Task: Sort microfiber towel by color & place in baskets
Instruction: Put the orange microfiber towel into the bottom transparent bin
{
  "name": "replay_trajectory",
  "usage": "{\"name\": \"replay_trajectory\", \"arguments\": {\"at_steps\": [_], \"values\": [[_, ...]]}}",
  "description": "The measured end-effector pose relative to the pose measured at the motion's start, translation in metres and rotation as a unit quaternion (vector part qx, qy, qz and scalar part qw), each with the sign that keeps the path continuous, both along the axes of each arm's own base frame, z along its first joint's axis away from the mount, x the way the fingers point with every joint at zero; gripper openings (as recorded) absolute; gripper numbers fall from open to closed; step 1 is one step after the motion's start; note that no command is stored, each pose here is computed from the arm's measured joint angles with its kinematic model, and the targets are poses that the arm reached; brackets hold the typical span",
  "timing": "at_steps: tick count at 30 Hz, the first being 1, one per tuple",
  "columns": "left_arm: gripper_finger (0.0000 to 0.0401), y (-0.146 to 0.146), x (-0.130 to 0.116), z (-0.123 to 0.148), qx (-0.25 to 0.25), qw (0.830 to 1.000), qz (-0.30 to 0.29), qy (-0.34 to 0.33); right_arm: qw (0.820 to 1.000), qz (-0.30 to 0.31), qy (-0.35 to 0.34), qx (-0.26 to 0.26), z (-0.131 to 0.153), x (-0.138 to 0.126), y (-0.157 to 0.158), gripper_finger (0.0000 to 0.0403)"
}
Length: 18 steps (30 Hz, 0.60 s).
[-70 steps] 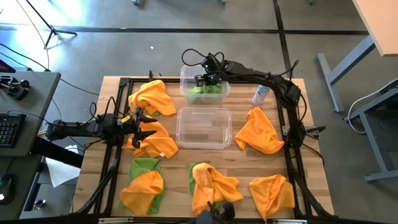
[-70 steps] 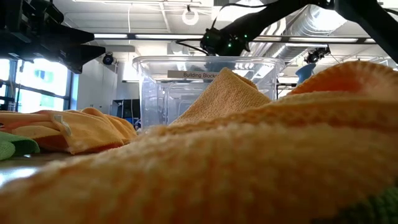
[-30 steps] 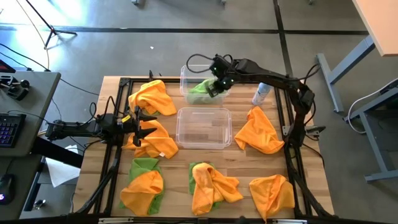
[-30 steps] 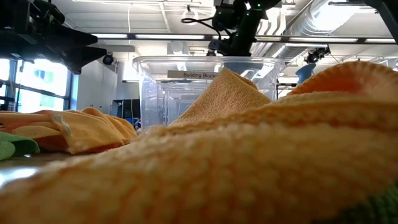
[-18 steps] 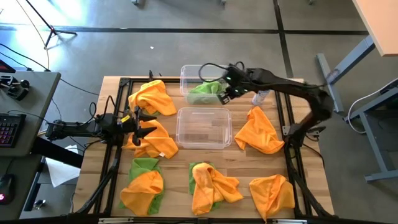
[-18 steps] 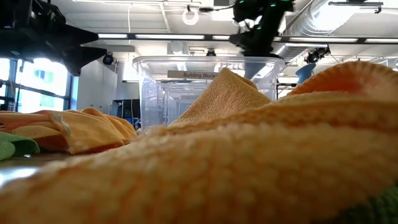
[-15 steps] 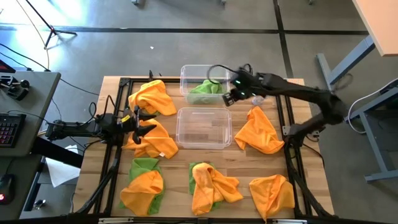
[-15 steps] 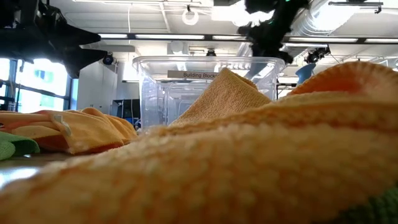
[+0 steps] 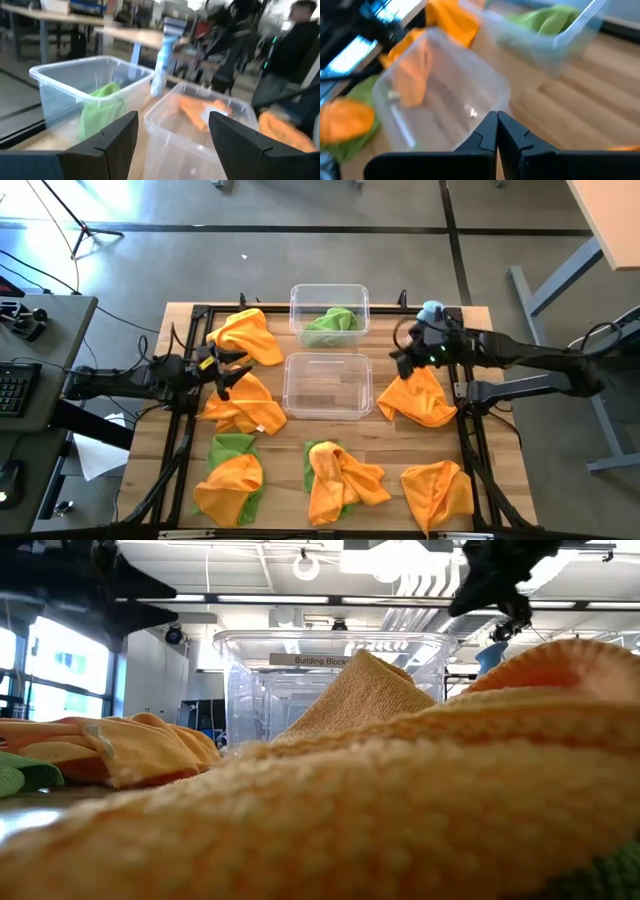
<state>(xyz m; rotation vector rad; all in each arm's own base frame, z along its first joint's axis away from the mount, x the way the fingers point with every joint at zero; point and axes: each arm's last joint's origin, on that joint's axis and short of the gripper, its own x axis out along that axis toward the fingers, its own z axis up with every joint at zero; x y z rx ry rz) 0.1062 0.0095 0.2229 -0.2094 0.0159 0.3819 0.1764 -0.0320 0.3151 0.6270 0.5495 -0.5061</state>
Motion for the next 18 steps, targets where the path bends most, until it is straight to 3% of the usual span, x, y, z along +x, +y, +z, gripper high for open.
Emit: {"name": "replay_trajectory", "arguments": {"at_steps": [8, 13, 18], "values": [[0.0234, 0.000, 0.045, 0.044, -0.034, 0.985, 0.014, 0.168, 0.998, 0.015, 0.063, 0.022, -0.011, -0.025, 0.019, 0.0000], [0.0234, -0.004, 0.065, 0.066, -0.099, 0.953, 0.008, 0.286, 0.995, 0.024, 0.097, 0.029, -0.015, -0.032, 0.025, 0.0000], [0.0234, -0.012, 0.066, 0.078, -0.153, 0.909, -0.003, 0.389, 0.993, 0.045, 0.107, 0.018, -0.016, -0.033, 0.028, 0.0000]]}}
